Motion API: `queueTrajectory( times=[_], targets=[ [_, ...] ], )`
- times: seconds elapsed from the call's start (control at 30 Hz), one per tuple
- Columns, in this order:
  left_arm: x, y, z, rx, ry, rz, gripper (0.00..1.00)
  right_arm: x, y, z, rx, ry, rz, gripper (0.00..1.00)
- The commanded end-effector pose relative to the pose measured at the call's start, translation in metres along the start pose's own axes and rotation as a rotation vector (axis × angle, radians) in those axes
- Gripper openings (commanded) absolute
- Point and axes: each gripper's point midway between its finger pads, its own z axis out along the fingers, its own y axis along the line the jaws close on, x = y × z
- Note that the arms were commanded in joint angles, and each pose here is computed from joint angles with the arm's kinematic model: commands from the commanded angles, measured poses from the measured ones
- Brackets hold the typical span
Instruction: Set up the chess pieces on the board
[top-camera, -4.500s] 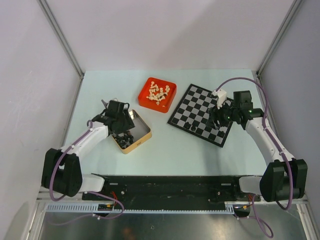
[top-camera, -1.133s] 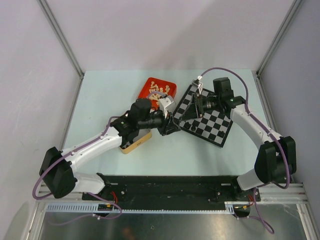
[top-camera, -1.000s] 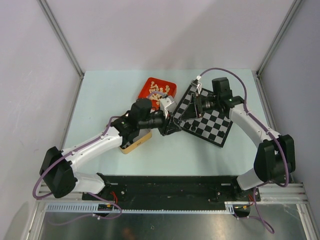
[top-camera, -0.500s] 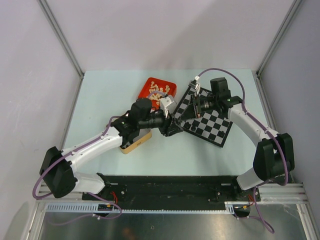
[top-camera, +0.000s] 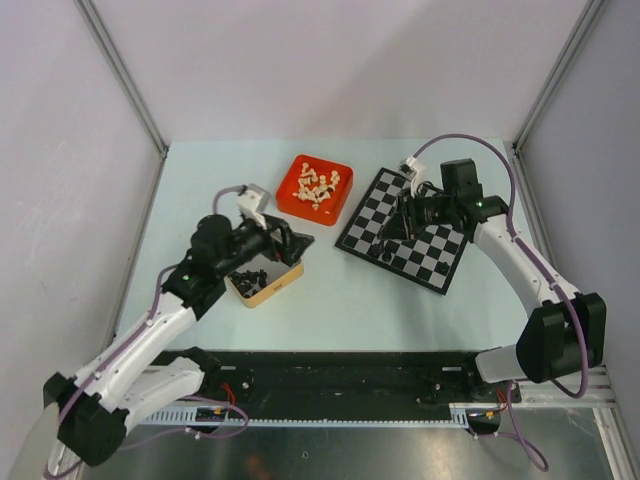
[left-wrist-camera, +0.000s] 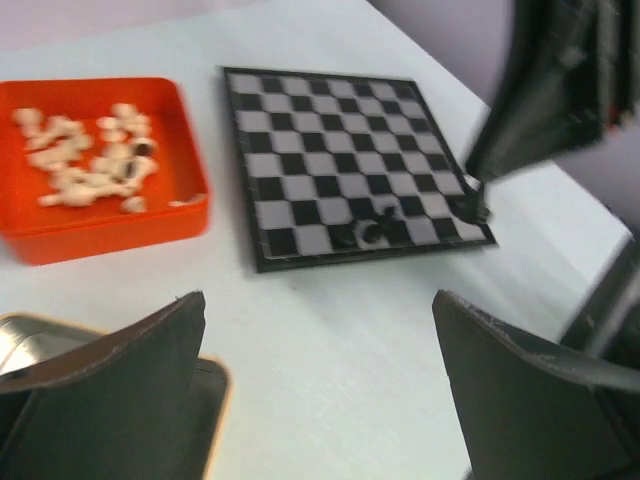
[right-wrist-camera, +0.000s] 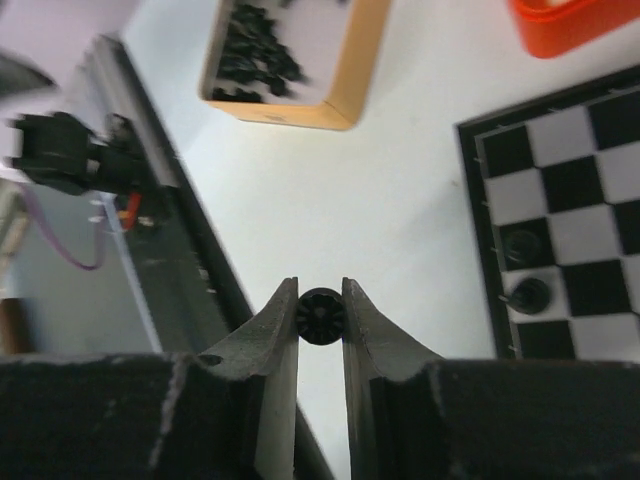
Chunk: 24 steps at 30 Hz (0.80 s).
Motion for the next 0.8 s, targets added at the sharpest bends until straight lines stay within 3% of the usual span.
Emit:
queueTrajectory(
  times=[0.0, 0.33, 0.77],
  targets=[
    [-0.004, 0.04, -0.02, -0.143, -0.069, -0.115, 1.0, 0.011, -0.032, -0.015, 0.226, 0.03, -0.184, 0.11],
    [0.019, 0.072, -0.037, -0.31, -0.063, -0.217, 1.0, 0.041, -0.077, -0.032, 0.483, 0.089, -0.277, 0.12],
    [0.028, 0.081, -0.039, -0.353, -0.043, -0.25, 1.0, 0.07, -0.11, 0.0, 0.481, 0.093, -0.324, 0.14]
  ],
)
